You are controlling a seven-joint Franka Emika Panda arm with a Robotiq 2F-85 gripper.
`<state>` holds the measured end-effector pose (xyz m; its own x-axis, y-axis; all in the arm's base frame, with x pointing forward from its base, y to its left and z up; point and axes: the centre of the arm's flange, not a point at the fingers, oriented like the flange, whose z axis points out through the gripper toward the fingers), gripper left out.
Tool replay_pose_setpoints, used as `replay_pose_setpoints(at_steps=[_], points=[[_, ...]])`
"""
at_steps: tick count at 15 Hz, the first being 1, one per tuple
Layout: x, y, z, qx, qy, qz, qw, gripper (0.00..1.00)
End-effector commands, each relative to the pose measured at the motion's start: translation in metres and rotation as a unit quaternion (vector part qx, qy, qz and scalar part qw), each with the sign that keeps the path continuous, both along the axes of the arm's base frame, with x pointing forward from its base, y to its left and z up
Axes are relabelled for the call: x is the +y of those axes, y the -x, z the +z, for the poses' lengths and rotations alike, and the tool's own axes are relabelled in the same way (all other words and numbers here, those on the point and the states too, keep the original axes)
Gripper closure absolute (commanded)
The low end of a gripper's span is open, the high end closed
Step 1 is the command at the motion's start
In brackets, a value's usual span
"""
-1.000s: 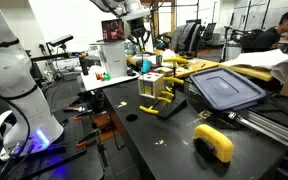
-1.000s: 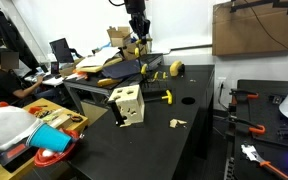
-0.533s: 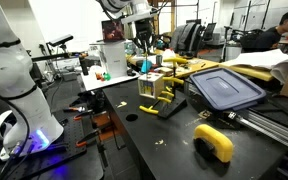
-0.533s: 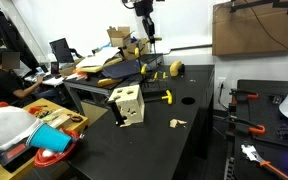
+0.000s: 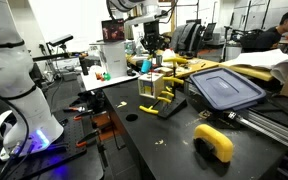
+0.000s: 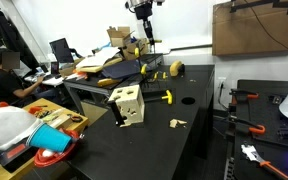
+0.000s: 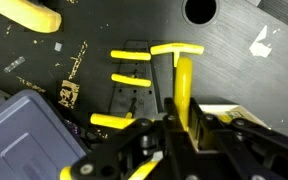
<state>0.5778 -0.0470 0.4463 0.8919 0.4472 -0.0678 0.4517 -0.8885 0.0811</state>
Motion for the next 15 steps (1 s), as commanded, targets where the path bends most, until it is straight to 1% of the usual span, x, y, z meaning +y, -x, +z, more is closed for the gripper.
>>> replay_pose_setpoints(at_steps=[1, 4, 8, 11, 13, 15], points=[[-0.007, -0.021, 0.016, -0.007, 0.011, -0.058, 0.9982, 0.96], [-0.015, -0.025, 0.015, -0.006, 0.027, -0.107, 0.9939, 0.96], [-0.024, -0.023, 0.007, 0.006, 0.067, -0.165, 0.984, 0.96], [-0.022, -0.023, 0.001, 0.022, 0.072, -0.191, 0.9788, 0.96], [-0.019, -0.022, 0.0, 0.038, 0.067, -0.191, 0.9785, 0.96], [-0.015, -0.02, 0.002, 0.056, 0.05, -0.178, 0.9811, 0.96]])
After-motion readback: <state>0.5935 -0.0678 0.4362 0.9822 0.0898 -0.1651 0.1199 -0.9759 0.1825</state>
